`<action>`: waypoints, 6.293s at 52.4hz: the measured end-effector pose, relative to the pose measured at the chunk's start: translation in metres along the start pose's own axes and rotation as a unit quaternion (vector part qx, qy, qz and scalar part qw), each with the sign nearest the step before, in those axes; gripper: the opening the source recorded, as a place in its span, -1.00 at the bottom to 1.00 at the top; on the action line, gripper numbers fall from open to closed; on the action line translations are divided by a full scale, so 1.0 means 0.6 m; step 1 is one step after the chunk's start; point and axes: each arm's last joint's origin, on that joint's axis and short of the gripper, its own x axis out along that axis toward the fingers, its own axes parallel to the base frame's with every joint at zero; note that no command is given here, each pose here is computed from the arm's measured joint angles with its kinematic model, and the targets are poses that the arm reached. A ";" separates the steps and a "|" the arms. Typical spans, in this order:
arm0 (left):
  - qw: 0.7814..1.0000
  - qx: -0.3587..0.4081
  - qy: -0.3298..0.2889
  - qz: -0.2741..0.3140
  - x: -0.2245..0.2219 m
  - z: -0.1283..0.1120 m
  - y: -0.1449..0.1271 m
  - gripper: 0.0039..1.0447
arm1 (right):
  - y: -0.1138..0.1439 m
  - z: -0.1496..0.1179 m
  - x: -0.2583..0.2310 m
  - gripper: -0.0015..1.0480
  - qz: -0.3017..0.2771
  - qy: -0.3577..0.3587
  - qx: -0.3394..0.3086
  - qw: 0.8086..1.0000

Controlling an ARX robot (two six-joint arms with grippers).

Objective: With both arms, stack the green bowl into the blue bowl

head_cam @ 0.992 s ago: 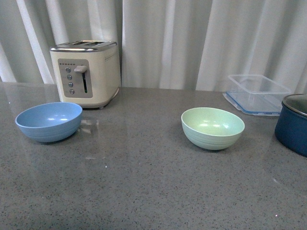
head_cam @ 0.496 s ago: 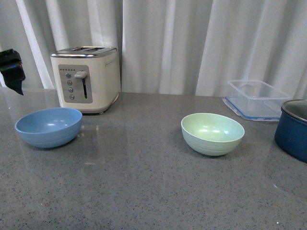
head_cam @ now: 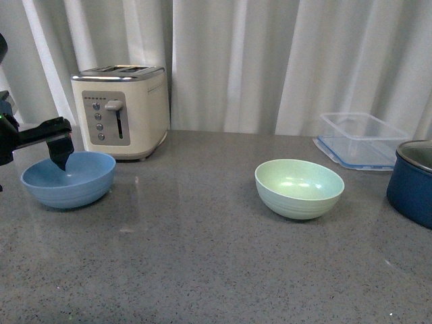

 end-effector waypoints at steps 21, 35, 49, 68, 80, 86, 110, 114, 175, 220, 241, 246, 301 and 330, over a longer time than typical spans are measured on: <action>1.000 -0.003 0.009 -0.012 0.017 0.005 -0.003 -0.61 | 0.000 0.000 0.000 0.81 0.000 0.000 0.000 1.000; 0.999 -0.001 0.006 -0.036 -0.005 0.009 -0.017 -0.94 | 0.000 0.000 0.000 0.81 0.000 0.000 0.000 1.000; 0.994 0.027 -0.021 -0.101 -0.085 0.004 -0.097 -0.94 | 0.000 0.000 0.000 0.81 0.000 0.000 0.000 1.000; 0.984 0.087 -0.007 -0.153 -0.110 -0.055 -0.214 -0.94 | 0.000 0.000 0.000 0.81 0.000 0.000 0.000 1.000; 0.986 0.102 0.020 -0.133 -0.065 -0.091 -0.239 -0.94 | 0.000 0.000 0.000 0.81 0.000 0.000 0.000 1.000; 0.986 0.105 0.036 -0.128 -0.046 -0.107 -0.244 -0.94 | 0.000 0.000 0.000 0.81 0.000 0.000 0.000 1.000; 0.983 0.104 0.036 -0.147 -0.034 -0.123 -0.258 -0.58 | 0.000 0.000 0.000 0.81 0.000 0.000 0.000 1.000; 0.980 0.107 0.020 -0.165 -0.045 -0.120 -0.257 -0.38 | 0.000 0.000 0.000 0.81 0.000 0.000 0.000 1.000; 0.906 0.177 -0.345 -0.172 -0.243 -0.342 0.121 -0.93 | 0.000 0.000 0.000 0.81 0.000 0.000 0.000 1.000; 0.903 0.171 -0.358 -0.164 -0.282 -0.400 0.166 -0.94 | 0.000 0.000 0.000 0.81 0.000 0.000 0.000 1.000; 0.900 0.170 -0.364 -0.166 -0.302 -0.411 0.176 -0.94 | 0.000 0.000 0.000 0.81 0.000 0.000 0.000 1.000; 0.901 0.171 -0.363 -0.166 -0.304 -0.413 0.177 -0.94 | 0.000 0.000 0.000 0.81 0.000 0.000 0.000 1.000; 0.902 0.171 -0.360 -0.165 -0.320 -0.434 0.190 0.03 | 0.000 0.000 0.000 0.81 0.000 0.000 0.000 1.000; 0.902 0.172 -0.360 -0.165 -0.320 -0.434 0.190 0.88 | 0.050 0.109 0.037 0.81 0.220 0.043 0.029 0.974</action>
